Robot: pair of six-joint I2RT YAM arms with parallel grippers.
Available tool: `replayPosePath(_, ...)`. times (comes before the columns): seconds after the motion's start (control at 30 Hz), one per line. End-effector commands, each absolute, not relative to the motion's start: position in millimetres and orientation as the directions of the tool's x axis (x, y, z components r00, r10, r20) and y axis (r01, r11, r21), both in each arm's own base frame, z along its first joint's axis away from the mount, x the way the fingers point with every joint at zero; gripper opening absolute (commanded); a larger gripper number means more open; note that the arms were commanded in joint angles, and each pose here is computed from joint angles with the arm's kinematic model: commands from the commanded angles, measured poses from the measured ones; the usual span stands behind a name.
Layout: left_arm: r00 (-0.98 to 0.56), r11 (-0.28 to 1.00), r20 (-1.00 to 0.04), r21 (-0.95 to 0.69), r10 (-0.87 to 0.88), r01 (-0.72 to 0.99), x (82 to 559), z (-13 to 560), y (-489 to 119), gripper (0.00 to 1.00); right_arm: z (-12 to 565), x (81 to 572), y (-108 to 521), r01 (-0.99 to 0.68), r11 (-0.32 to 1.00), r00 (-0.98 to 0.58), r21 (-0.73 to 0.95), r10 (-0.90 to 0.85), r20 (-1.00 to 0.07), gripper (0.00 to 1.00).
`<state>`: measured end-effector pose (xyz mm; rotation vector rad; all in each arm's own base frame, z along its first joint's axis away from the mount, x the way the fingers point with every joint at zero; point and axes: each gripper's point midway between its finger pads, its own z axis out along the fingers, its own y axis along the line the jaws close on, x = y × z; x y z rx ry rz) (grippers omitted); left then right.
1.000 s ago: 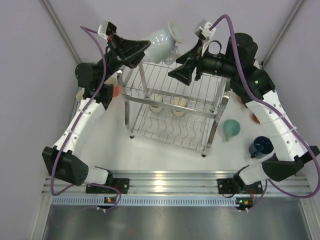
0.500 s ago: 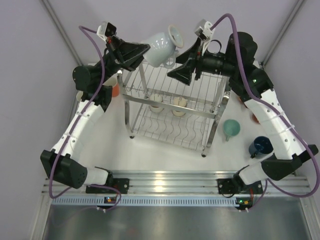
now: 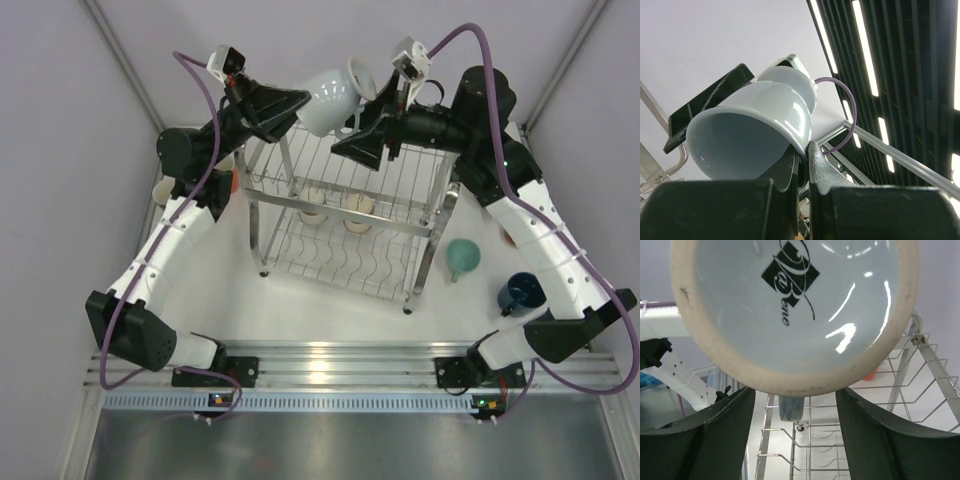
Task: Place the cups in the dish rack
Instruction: Pass the cup from the left arm to the right
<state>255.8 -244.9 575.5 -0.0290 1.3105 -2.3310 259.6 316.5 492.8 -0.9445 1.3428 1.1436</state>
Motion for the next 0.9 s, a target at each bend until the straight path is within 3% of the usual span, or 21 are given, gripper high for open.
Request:
replayPosePath(0.0,-0.851,-0.483,-0.293,-0.721,-0.435,0.496,232,600,-235,0.0,531,245,304,-0.976,0.217,0.008,0.024,0.147,-0.989,0.65)
replayPosePath(0.33,-0.871,-0.473,-0.283,-0.751,-0.401,0.461,231,581,-246,0.0,540,248,308,-0.977,0.206,-0.009,0.051,0.201,-0.98,0.34)
replayPosePath(0.5,-0.872,-0.465,-0.282,-0.757,-0.401,0.459,236,576,-249,0.0,532,249,307,-0.973,0.22,-0.022,0.066,0.196,-0.98,0.08)
replayPosePath(0.53,-0.872,-0.462,-0.281,-0.76,-0.401,0.458,239,575,-250,0.04,526,251,307,-0.971,0.224,-0.035,0.078,0.19,-0.981,0.0)
replayPosePath(0.6,-0.866,-0.452,-0.291,-0.759,-0.408,0.468,241,574,-251,0.14,526,248,305,-0.97,0.23,-0.038,0.084,0.196,-0.98,0.0)
replayPosePath(0.7,-0.858,-0.425,-0.298,-0.771,-0.419,0.475,249,571,-255,0.22,526,244,302,-0.969,0.231,-0.043,0.09,0.2,-0.979,0.0)
replayPosePath(0.73,-0.859,-0.417,-0.293,-0.778,-0.421,0.47,253,568,-257,0.3,525,243,301,-0.968,0.234,-0.043,0.09,0.2,-0.979,0.0)
replayPosePath(0.87,-0.84,-0.359,-0.308,-0.798,-0.446,0.484,268,563,-262,0.48,524,247,297,-0.956,0.274,-0.051,0.104,0.193,-0.98,0.0)
